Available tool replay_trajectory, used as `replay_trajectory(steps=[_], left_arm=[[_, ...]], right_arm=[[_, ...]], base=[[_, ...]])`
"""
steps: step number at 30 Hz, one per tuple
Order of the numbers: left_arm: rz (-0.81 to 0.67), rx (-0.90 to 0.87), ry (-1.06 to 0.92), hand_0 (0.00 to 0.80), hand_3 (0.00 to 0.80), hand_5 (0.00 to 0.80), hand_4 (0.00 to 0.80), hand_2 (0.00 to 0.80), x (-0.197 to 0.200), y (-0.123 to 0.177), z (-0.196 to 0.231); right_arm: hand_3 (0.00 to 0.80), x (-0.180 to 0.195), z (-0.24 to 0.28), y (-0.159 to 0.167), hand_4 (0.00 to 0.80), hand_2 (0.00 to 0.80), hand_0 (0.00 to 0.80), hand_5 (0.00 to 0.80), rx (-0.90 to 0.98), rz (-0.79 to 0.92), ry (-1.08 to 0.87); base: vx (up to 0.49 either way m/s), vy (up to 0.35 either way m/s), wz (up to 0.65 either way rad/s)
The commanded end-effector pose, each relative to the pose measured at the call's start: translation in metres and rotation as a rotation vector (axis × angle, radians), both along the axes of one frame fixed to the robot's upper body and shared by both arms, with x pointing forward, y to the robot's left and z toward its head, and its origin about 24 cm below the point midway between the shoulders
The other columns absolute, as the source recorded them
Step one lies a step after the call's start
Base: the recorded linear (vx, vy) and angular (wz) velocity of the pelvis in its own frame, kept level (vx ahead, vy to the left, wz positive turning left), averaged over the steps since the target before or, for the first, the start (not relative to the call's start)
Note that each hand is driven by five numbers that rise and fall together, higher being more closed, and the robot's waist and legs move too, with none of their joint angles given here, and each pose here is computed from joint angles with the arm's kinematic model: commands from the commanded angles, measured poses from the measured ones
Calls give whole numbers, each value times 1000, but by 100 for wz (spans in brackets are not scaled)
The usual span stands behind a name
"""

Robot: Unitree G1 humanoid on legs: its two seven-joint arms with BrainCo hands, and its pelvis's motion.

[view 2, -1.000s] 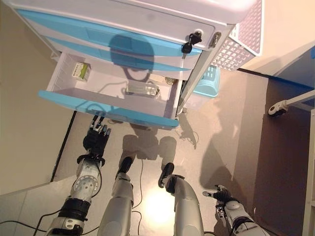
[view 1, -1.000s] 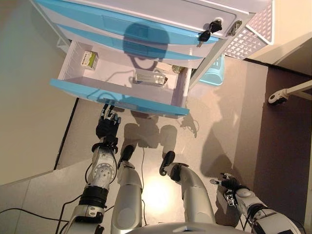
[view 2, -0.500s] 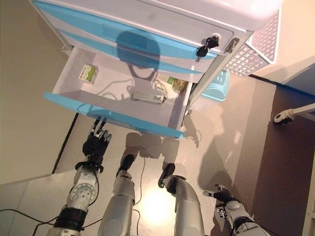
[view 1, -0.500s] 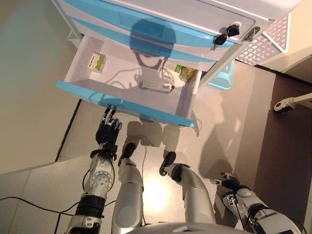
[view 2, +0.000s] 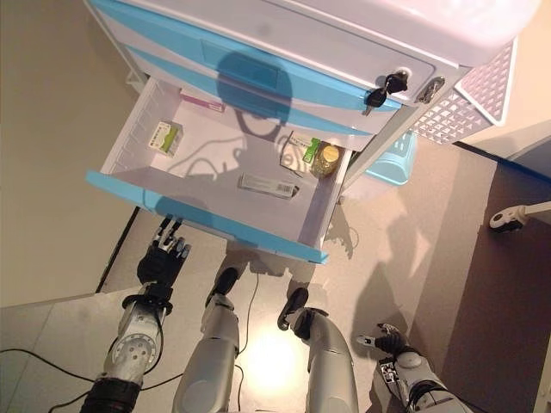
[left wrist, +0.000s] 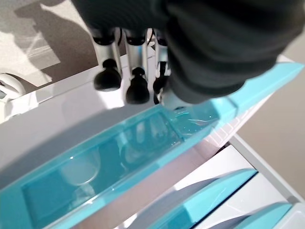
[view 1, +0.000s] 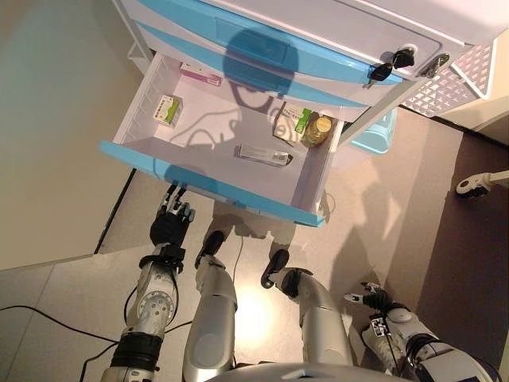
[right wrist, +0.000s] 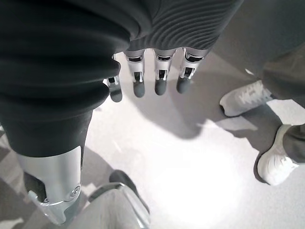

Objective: Open the drawer and pick up the medicine

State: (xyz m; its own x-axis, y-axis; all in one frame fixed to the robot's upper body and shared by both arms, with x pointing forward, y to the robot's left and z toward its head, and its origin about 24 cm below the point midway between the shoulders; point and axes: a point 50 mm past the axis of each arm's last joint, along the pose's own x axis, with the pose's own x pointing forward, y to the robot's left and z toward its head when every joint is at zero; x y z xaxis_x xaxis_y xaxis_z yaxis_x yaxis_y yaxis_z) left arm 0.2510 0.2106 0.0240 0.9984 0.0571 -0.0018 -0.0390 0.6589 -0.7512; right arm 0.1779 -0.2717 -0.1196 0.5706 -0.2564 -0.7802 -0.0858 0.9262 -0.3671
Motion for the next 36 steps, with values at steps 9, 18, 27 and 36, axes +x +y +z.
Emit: replay_trajectory(steps=[9, 18, 27, 36], left_arm=[[-58, 72, -159, 0, 0, 0, 0, 0, -9, 10, 33], [224, 171, -85, 0, 0, 0, 0, 0, -13, 46, 28], [436, 386, 272, 0, 0, 0, 0, 0, -36, 88, -24], [333, 661, 959, 0, 0, 0, 0, 0, -109, 113, -122]], right_arm=[[0, -21, 0, -24, 0, 0, 0, 0, -72, -5, 61], [0, -32, -4, -27, 0, 0, 0, 0, -68, -79, 78], [0, -35, -2, -35, 0, 0, 0, 0, -67, -159, 57], [0, -11, 16, -42, 0, 0, 0, 0, -22, -276, -142]], base=[[11, 2, 2], [5, 62, 5], [121, 116, -24], [171, 113, -51]])
